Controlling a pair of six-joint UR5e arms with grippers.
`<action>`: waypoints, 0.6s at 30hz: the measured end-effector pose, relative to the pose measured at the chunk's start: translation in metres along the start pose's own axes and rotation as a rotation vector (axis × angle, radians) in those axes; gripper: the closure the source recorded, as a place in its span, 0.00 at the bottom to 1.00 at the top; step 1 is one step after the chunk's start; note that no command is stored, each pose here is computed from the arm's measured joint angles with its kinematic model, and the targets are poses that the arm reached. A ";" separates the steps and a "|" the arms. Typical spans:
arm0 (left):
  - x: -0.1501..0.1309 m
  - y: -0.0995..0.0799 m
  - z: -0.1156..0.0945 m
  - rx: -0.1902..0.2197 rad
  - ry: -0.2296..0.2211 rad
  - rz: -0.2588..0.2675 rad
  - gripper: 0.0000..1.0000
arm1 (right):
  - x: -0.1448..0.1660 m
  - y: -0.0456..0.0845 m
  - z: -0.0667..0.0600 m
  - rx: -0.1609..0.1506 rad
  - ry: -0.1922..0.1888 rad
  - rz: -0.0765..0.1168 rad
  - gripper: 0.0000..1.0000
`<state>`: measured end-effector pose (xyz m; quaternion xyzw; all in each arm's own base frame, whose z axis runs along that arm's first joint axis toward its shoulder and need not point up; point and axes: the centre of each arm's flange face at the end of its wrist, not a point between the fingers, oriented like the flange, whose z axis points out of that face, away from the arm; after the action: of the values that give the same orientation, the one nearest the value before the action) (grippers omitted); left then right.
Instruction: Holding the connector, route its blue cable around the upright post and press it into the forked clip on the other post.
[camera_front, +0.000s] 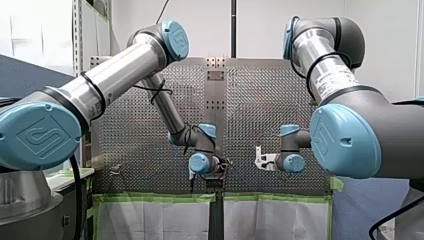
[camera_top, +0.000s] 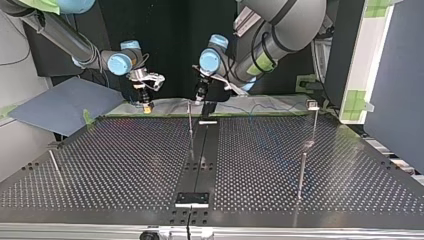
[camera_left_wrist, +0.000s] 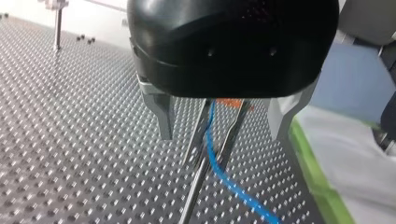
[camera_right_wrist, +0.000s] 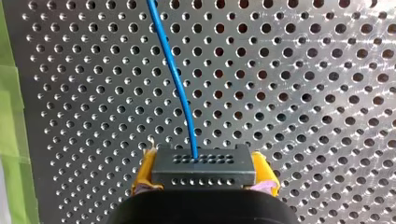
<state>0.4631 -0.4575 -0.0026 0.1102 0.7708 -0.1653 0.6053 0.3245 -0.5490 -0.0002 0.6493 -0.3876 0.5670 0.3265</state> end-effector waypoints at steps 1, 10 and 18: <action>0.001 -0.001 -0.001 0.004 0.002 0.001 0.00 | 0.000 0.000 0.000 0.000 0.001 0.000 1.00; 0.004 -0.006 -0.005 0.019 0.008 0.004 0.00 | 0.000 0.000 0.000 0.003 -0.001 0.000 1.00; 0.004 -0.009 -0.006 0.020 0.009 0.005 0.00 | 0.000 0.000 0.000 0.004 -0.002 0.001 1.00</action>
<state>0.4532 -0.4631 -0.0044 0.1190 0.7714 -0.1711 0.6013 0.3248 -0.5484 -0.0004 0.6505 -0.3870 0.5673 0.3246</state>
